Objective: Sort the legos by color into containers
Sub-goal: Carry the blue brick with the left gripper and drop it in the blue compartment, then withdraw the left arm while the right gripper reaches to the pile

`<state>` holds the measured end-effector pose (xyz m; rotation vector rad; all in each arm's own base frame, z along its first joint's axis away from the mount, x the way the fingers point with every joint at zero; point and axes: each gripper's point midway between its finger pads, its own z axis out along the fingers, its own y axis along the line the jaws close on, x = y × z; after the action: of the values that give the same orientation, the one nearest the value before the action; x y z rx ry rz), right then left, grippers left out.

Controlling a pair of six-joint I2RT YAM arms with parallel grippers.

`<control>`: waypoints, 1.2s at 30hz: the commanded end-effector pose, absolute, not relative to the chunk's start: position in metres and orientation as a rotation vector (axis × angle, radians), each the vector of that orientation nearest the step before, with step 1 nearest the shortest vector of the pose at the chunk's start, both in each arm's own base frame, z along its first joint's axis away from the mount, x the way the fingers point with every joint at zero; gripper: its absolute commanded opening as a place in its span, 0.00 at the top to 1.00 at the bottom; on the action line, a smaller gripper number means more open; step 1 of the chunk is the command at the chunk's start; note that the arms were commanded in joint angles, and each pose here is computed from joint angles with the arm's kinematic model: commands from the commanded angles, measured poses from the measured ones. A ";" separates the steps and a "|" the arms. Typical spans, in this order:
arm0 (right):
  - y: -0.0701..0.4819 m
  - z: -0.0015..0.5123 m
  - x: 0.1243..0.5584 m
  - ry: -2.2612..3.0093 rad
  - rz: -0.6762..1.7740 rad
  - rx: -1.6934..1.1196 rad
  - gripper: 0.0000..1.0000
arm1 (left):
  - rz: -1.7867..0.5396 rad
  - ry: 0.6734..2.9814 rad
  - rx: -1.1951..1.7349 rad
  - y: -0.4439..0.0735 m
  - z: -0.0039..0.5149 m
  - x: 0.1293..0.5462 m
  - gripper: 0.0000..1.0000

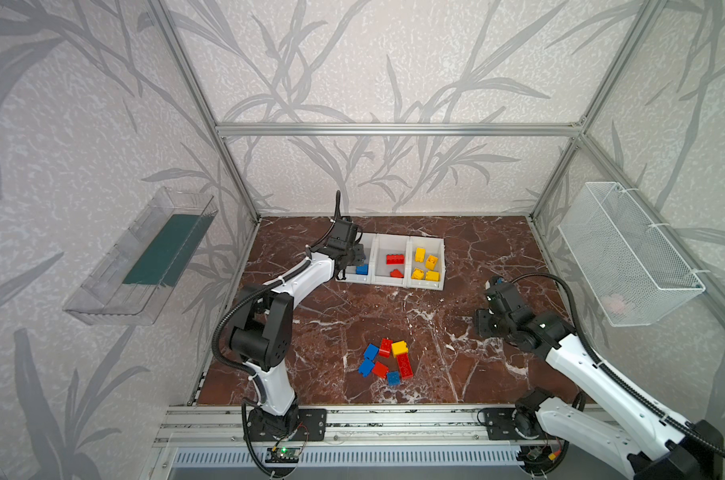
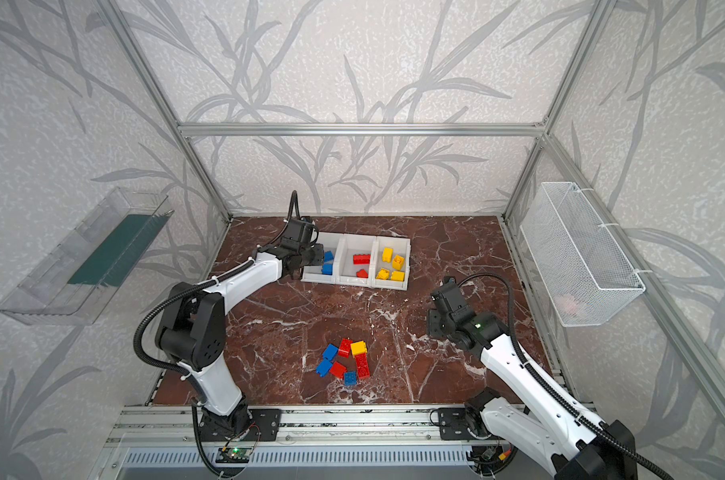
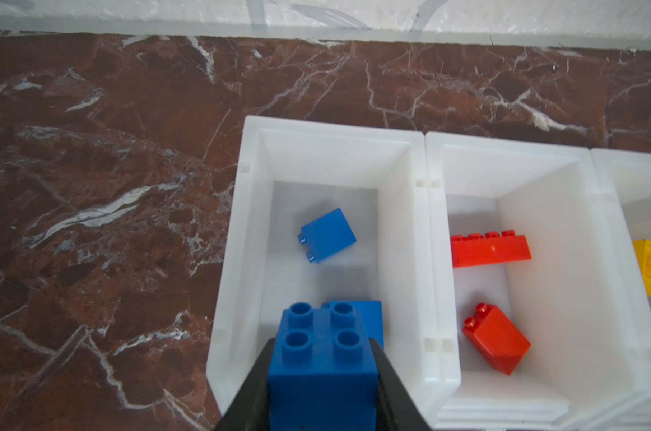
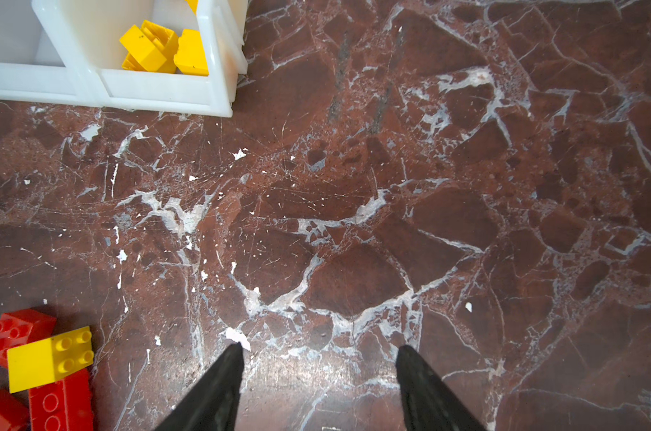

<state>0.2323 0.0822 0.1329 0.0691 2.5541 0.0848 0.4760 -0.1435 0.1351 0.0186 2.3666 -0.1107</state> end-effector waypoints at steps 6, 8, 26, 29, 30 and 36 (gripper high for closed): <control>0.077 0.131 0.223 2.575 0.078 0.076 0.34 | -0.070 2.304 -0.017 -0.138 0.153 0.494 0.39; 0.077 0.131 0.222 2.574 0.083 0.075 0.34 | -0.068 2.301 -0.027 -0.136 0.155 0.492 0.38; 0.131 0.128 0.231 2.598 0.219 -0.173 0.34 | -0.307 2.326 -0.139 -0.123 0.150 0.383 0.36; 0.156 0.128 0.228 2.609 0.224 -0.292 0.34 | -0.303 2.329 -0.143 -0.115 0.146 0.360 0.36; 0.165 0.127 0.226 2.613 0.226 -0.333 0.34 | -0.298 2.327 -0.145 -0.112 0.146 0.354 0.36; 0.219 0.115 0.210 2.624 0.248 -0.572 0.34 | -0.291 2.312 -0.201 -0.096 0.139 0.322 0.35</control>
<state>0.2116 0.1989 0.1126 -0.4974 2.6441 0.2228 0.3312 -0.1020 0.1412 -0.1472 2.3161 -0.2907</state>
